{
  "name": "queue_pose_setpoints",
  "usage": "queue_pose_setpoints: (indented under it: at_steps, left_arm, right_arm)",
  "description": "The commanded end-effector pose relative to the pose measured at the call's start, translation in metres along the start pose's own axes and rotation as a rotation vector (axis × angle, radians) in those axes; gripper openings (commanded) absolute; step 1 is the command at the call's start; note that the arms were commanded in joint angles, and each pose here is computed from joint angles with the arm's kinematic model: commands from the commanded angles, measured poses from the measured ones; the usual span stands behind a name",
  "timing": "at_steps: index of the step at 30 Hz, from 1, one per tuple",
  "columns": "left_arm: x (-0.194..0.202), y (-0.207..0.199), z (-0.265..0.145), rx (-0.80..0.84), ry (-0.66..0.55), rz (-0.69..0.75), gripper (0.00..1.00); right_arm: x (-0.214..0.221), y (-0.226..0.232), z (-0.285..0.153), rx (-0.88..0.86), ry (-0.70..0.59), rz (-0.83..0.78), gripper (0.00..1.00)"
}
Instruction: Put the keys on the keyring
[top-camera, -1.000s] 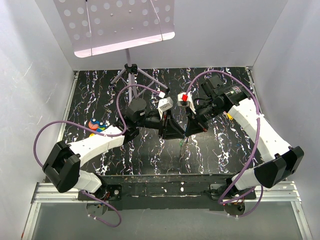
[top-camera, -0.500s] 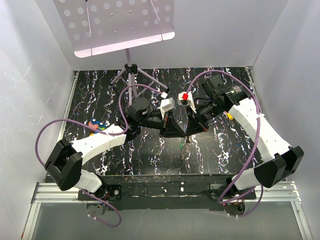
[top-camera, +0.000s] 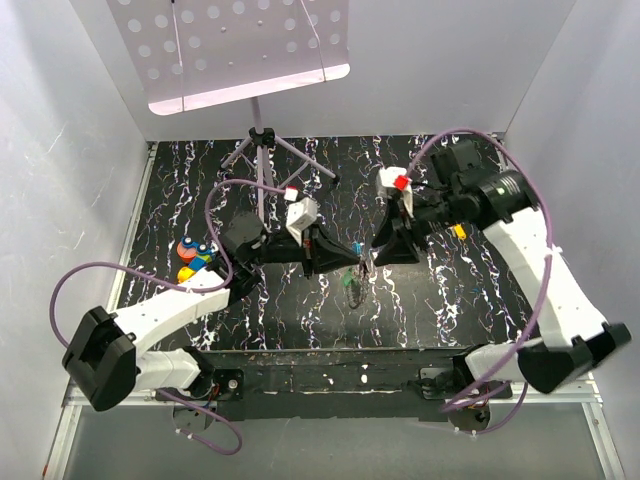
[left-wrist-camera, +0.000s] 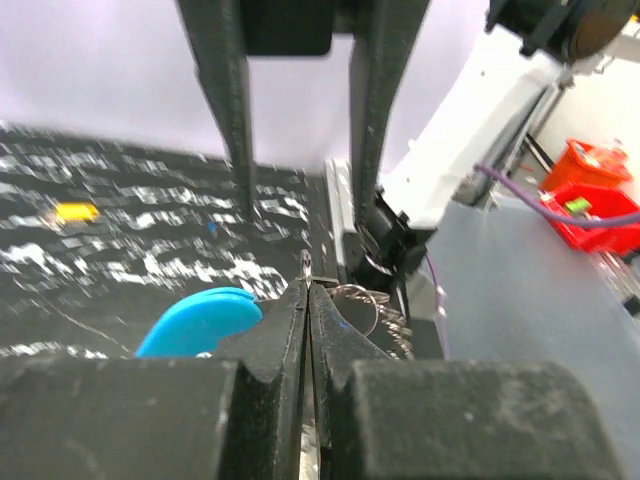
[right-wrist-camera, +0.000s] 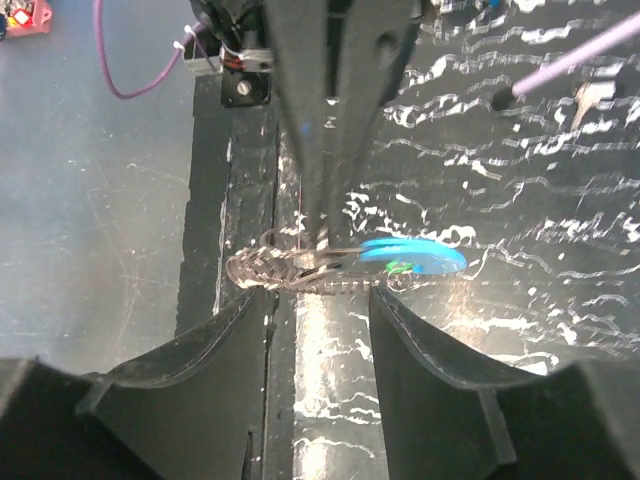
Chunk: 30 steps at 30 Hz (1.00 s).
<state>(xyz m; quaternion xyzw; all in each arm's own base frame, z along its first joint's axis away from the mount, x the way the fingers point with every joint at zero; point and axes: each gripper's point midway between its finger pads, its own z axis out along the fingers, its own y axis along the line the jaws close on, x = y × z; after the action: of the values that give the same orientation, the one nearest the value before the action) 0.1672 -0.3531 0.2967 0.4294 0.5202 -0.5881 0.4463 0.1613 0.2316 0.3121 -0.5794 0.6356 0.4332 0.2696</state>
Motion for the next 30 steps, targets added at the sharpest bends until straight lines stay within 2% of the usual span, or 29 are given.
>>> queue_pose_setpoints:
  at_steps: [1, 3, 6, 9, 12, 19, 25, 30]
  left_arm:
    - [-0.075, -0.018, -0.013, -0.011, -0.278, 0.213, 0.0]
    - [-0.091, -0.023, -0.02, -0.011, -0.367, 0.253, 0.0]
    - [-0.113, -0.033, -0.028, 0.011, -0.481, 0.278, 0.0]
    - [-0.13, -0.037, -0.035, 0.039, -0.565, 0.248, 0.0]
    - [-0.142, -0.039, -0.044, 0.068, -0.639, 0.203, 0.0]
    - [-0.124, -0.034, -0.035, 0.117, -0.564, 0.157, 0.0]
    - [-0.113, -0.033, -0.032, 0.127, -0.521, 0.137, 0.0]
    - [-0.111, -0.034, -0.032, 0.131, -0.506, 0.137, 0.0]
  right_arm:
    - [-0.04, 0.034, -0.016, -0.007, -0.231, -0.265, 0.55]
    - [-0.045, 0.037, -0.014, 0.022, -0.319, -0.325, 0.57]
    - [-0.064, 0.037, -0.023, 0.127, -0.461, -0.42, 0.67]
    - [-0.08, 0.038, -0.031, 0.162, -0.541, -0.389, 0.68]
    - [-0.089, 0.039, -0.033, 0.143, -0.563, -0.279, 0.66]
    - [-0.101, 0.04, -0.036, 0.109, -0.614, -0.164, 0.62]
    - [-0.099, 0.033, -0.027, 0.048, -0.59, -0.072, 0.45]
    - [-0.097, 0.026, -0.024, 0.061, -0.587, -0.056, 0.43]
